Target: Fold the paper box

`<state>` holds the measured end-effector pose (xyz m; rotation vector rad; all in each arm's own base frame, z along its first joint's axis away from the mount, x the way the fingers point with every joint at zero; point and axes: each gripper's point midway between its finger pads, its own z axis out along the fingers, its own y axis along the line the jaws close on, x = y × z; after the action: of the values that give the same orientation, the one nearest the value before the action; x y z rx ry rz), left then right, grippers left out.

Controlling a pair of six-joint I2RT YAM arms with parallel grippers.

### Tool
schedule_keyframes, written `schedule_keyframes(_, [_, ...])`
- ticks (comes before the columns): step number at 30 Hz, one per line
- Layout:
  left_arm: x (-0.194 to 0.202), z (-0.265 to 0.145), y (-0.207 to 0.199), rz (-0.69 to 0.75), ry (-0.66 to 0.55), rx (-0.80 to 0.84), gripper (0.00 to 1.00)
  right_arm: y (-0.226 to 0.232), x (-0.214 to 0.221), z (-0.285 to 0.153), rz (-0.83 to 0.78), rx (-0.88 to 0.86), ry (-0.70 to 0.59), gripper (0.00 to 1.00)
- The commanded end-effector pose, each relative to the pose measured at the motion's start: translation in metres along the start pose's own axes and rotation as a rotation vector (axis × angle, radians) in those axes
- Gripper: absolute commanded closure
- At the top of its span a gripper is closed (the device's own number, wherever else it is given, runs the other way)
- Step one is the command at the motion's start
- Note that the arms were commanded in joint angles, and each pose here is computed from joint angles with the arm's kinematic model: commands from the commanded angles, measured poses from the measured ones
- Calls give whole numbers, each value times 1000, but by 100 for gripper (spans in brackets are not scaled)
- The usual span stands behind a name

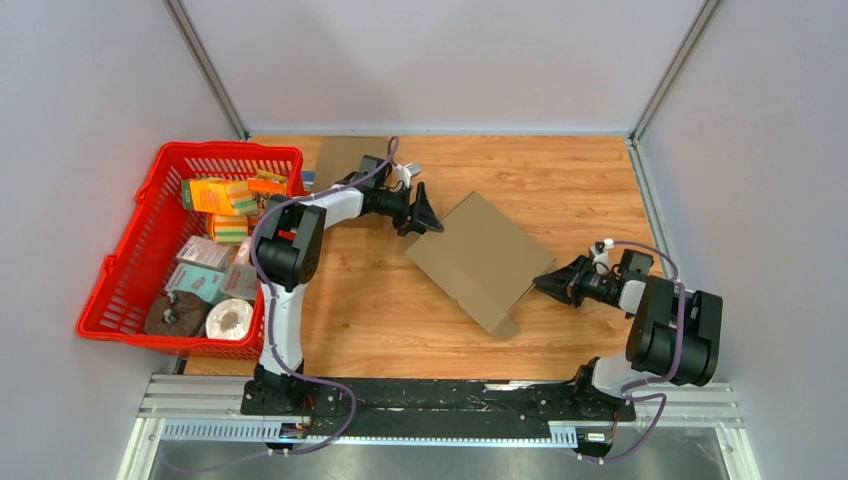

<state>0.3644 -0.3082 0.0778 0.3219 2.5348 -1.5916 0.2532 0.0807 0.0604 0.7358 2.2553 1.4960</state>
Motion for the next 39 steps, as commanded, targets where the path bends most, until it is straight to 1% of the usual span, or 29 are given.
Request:
schedule_keyframes(1, [17,16,-68,80,87,224,23,-50,-2,4,26,208,-70,100])
schedule_keyframes(3, [14,16,-78,89,71,259,24,-49,-2,4,24,210,-71,100])
schedule_keyframes(11, [4,3,-126,90,-1,429,41,-45,-4,3,-6,216,-76,98])
schedule_keyframes(14, [4,-1,-138,100,-7,458,46,-42,-3,5,-52,248,-76,95])
schedule_keyframes(15, [5,-2,-139,97,-7,459,51,-42,-2,5,-57,259,-78,94])
schedule_keyframes(17, [5,-6,-144,106,-13,462,58,-40,-2,4,-63,261,-79,91])
schedule_keyframes(20, [6,-8,-144,103,-21,459,63,-34,-4,4,-73,253,-84,86])
schedule_keyframes(21, [5,-10,-141,91,-28,453,70,-30,-4,2,-78,250,-86,83])
schedule_keyframes(22, [3,-11,-140,88,-41,448,71,-24,-7,1,-88,245,-94,73])
schedule_keyframes(24, [2,-15,-131,77,-59,431,75,-17,-7,-2,-96,257,-104,62])
schedule_keyframes(25, [0,-17,-127,74,-71,419,79,-7,-10,-6,-129,255,-132,51])
schedule_keyframes(27, [1,-17,-117,65,-77,387,80,1,-14,-13,-146,277,-160,38])
schedule_keyframes(28, [0,-18,-116,69,-82,377,80,10,-16,-17,-173,272,-184,28])
schedule_keyframes(29, [0,-18,-114,73,-80,366,81,18,-20,-20,-195,274,-197,24])
schedule_keyframes(30, [2,-16,-109,69,-71,344,81,16,-18,-24,-184,302,-196,18])
schedule_keyframes(31, [2,-15,-110,76,-74,334,82,19,-19,-27,-197,313,-204,11])
schedule_keyframes(33, [3,-15,-109,78,-68,321,82,24,-21,-36,-229,354,-234,5])
schedule_keyframes(34, [3,-16,-109,82,-71,321,83,26,-22,-38,-246,358,-245,0])
schedule_keyframes(36, [3,-15,-112,81,-74,323,83,30,-23,-39,-281,355,-261,0])
schedule_keyframes(38, [5,-10,-123,106,-71,348,83,26,-21,-31,-261,332,-233,0])
schedule_keyframes(39, [7,-8,-129,89,-61,362,83,31,-18,-24,-252,269,-211,2])
